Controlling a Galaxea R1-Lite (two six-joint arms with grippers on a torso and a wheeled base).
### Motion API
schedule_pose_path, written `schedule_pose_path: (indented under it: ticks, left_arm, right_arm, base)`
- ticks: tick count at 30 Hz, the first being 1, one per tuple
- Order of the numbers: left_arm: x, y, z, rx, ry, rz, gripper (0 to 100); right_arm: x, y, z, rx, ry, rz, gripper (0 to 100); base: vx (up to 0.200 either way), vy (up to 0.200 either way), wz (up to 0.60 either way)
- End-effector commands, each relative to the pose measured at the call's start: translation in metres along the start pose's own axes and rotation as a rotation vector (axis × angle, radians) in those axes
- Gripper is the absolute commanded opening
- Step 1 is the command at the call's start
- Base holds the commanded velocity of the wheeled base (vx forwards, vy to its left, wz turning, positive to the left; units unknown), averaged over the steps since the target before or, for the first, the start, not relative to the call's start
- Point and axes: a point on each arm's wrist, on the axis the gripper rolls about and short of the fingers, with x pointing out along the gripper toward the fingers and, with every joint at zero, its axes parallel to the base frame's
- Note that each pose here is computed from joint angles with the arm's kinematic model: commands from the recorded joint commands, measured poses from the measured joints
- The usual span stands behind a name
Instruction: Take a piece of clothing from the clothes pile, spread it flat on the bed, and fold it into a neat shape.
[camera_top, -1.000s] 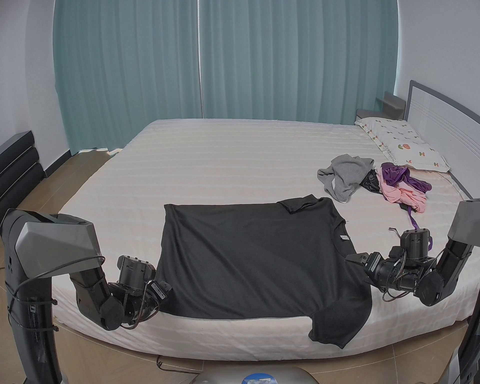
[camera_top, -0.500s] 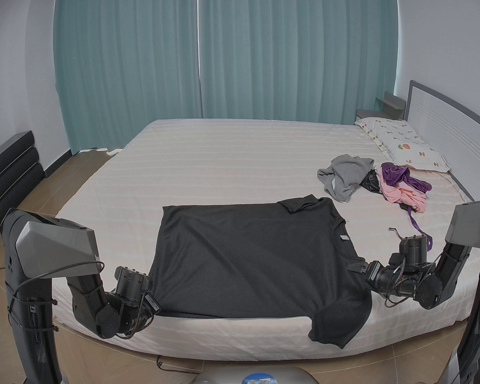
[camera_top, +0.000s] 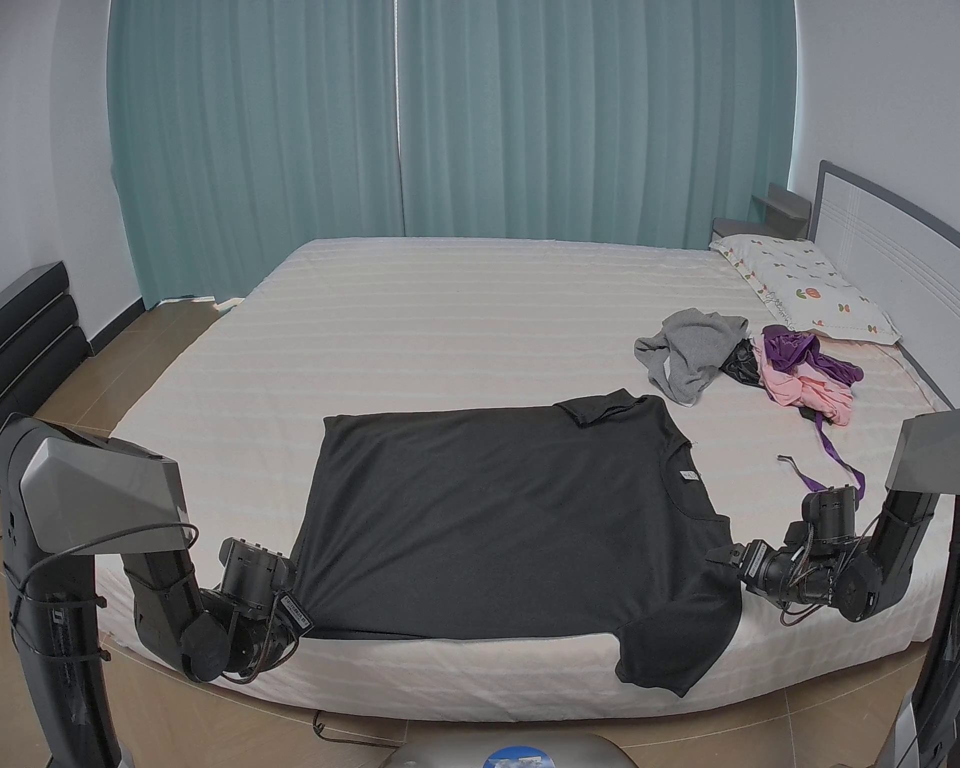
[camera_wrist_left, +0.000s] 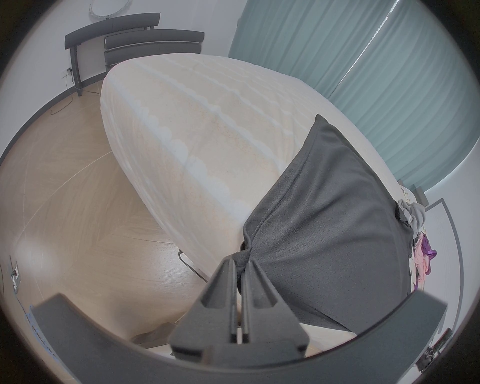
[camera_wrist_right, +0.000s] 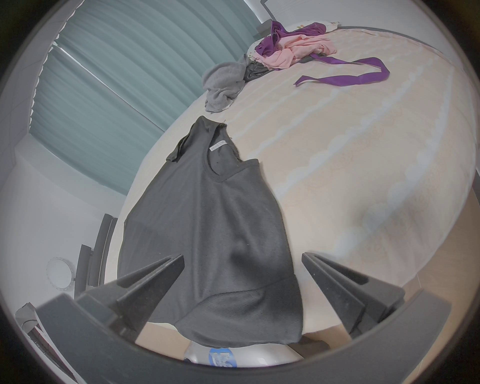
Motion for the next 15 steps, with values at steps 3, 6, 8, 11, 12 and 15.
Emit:
schedule_pose_path:
  ticks: [3,6,8,11,12,15]
  left_arm:
    - [0.000,0.000,0.000,-0.001,0.002,-0.001,0]
    - [0.000,0.000,0.000,-0.001,0.003,-0.003,0]
    - [0.000,-0.001,0.000,-0.002,0.001,-0.006,0]
    - [0.000,-0.001,0.001,-0.003,0.000,-0.007,0]
    - [0.000,-0.001,0.001,-0.003,0.000,-0.007,0]
    - [0.000,-0.002,0.001,-0.003,0.000,-0.010,0]
  right_arm:
    - [0.003,-0.007,-0.006,-0.014,0.030,-0.023,100]
    - [0.009,-0.010,-0.007,-0.026,0.030,-0.025,100]
    - [0.012,-0.011,-0.002,-0.022,0.017,-0.023,100]
    - [0.018,-0.010,0.003,-0.015,0.006,-0.015,100]
    - [0.020,-0.010,0.004,-0.012,0.000,-0.012,100]
    - [0.025,-0.012,0.004,-0.007,0.001,-0.014,0]
  base:
    - [0.000,0.000,0.00]
    - [0.000,0.000,0.00]
    - [0.000,0.000,0.00]
    - [0.000,0.000,0.00]
    - [0.000,0.000,0.00]
    - [0.000,0.000,0.00]
